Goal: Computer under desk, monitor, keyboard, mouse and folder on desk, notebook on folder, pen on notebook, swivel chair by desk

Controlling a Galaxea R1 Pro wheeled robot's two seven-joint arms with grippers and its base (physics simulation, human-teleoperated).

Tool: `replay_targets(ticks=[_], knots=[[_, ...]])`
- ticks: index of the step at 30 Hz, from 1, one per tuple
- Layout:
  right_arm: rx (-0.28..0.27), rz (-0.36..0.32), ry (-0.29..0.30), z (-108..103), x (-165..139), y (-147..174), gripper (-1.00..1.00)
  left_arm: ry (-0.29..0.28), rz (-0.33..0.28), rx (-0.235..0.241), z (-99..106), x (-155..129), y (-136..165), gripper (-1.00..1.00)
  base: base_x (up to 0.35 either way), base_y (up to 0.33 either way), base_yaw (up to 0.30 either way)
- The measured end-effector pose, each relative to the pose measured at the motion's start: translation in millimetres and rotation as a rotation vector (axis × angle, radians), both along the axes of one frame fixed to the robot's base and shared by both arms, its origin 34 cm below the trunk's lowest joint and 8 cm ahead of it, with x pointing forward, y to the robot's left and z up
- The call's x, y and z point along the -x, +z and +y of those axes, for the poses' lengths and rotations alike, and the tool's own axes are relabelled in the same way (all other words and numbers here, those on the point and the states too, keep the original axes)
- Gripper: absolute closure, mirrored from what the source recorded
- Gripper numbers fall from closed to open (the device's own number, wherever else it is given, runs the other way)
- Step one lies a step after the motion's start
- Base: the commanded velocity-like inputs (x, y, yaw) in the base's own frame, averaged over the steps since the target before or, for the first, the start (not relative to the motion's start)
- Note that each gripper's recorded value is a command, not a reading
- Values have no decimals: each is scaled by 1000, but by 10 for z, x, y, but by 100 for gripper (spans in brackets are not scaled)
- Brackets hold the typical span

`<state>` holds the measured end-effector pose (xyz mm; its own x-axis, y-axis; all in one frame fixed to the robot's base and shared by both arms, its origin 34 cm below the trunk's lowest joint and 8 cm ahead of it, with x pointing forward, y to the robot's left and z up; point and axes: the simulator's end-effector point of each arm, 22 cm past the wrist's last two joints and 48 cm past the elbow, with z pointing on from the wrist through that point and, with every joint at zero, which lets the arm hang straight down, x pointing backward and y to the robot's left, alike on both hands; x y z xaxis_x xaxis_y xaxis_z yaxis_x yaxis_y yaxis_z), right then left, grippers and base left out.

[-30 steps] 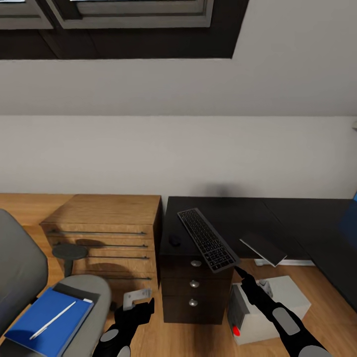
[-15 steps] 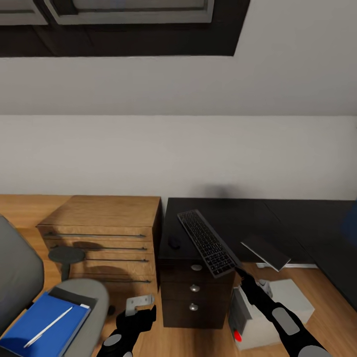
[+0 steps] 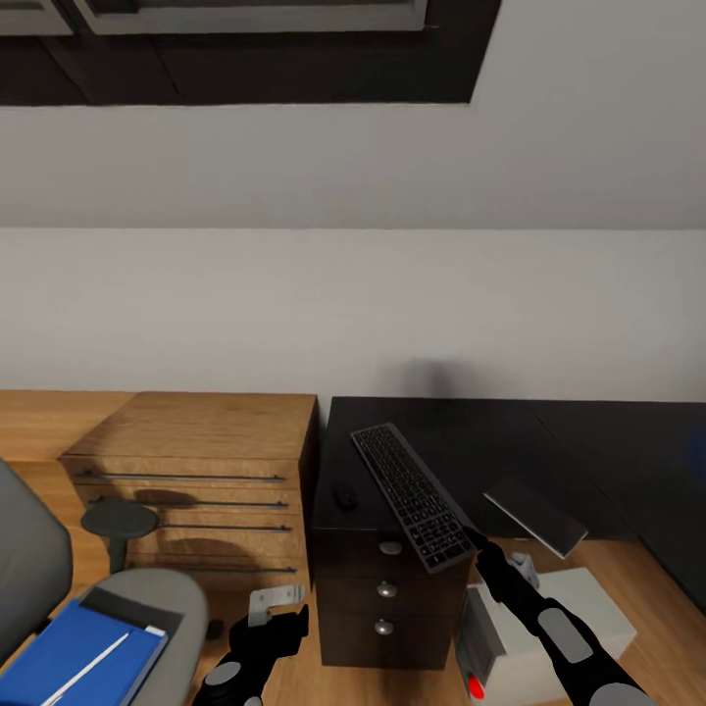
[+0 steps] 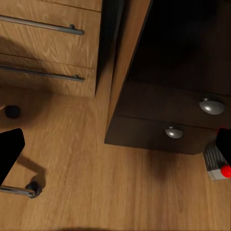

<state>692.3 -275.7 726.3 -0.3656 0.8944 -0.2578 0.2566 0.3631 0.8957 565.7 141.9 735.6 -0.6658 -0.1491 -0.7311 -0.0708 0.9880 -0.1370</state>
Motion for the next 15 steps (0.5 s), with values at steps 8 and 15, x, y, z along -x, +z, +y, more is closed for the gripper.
replay_targets(ticks=[8, 15], knots=[[-9, 4, 6, 66, 8, -16, -100, 2, 0, 0, 10, -2, -3, -100, 16, 0, 0], [-40, 7, 28, 340, 22, -35, -100, 2, 0, 0, 13, -2, -3, -100, 0, 0, 0]])
